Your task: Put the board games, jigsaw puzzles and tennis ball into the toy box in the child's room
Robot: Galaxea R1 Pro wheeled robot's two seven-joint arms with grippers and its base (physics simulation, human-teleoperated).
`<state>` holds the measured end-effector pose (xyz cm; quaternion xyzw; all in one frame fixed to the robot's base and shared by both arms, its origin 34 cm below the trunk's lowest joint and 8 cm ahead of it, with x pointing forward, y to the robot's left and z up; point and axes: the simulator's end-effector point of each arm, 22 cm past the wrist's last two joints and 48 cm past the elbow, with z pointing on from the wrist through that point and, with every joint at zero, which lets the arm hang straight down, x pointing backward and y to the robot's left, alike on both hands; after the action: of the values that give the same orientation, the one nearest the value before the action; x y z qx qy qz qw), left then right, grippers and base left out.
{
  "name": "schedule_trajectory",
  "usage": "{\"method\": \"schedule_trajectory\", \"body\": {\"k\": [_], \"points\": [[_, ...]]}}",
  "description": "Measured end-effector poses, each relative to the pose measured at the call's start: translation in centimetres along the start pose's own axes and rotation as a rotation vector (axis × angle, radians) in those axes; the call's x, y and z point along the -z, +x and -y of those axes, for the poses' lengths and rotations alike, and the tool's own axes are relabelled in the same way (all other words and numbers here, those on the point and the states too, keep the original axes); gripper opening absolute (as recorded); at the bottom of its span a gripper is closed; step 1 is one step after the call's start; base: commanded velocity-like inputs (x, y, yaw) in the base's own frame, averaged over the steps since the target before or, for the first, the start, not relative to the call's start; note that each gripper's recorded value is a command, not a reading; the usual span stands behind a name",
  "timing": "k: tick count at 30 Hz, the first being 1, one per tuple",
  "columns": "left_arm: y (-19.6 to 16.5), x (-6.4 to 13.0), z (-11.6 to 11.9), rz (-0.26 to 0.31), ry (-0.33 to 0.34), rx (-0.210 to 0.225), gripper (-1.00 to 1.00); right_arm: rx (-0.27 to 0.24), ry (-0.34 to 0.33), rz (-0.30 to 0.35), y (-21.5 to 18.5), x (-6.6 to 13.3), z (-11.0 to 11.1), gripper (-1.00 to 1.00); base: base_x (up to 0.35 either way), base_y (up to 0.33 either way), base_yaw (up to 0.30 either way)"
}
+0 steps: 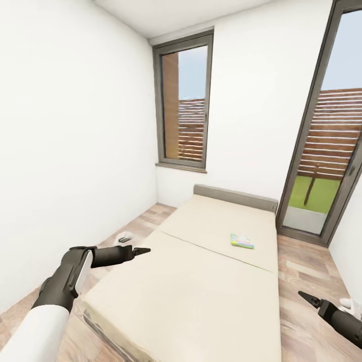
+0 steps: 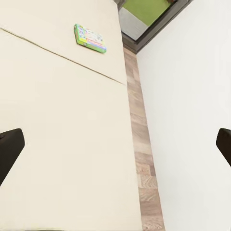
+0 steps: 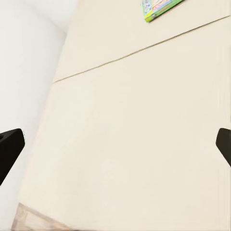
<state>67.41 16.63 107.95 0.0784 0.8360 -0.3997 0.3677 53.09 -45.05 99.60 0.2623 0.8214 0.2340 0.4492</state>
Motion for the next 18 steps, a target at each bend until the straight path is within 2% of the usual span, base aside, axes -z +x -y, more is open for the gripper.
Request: {"method": "schedule_trajectory", "body": {"k": [13, 18], "points": [[0.03, 0.0, 0.01, -0.001, 0.001, 0.002, 1.0, -0.002, -0.001, -0.001, 0.13, -0.07, -0.06, 1.0, -0.097, -0.099, 0.286], [0.07, -0.04, 0.0, -0.003, 0.001, 0.003, 1.0, -0.003, -0.001, -0.001, 0.16, -0.1, -0.06, 1.0, -0.163, -0.017, 0.168]]}}
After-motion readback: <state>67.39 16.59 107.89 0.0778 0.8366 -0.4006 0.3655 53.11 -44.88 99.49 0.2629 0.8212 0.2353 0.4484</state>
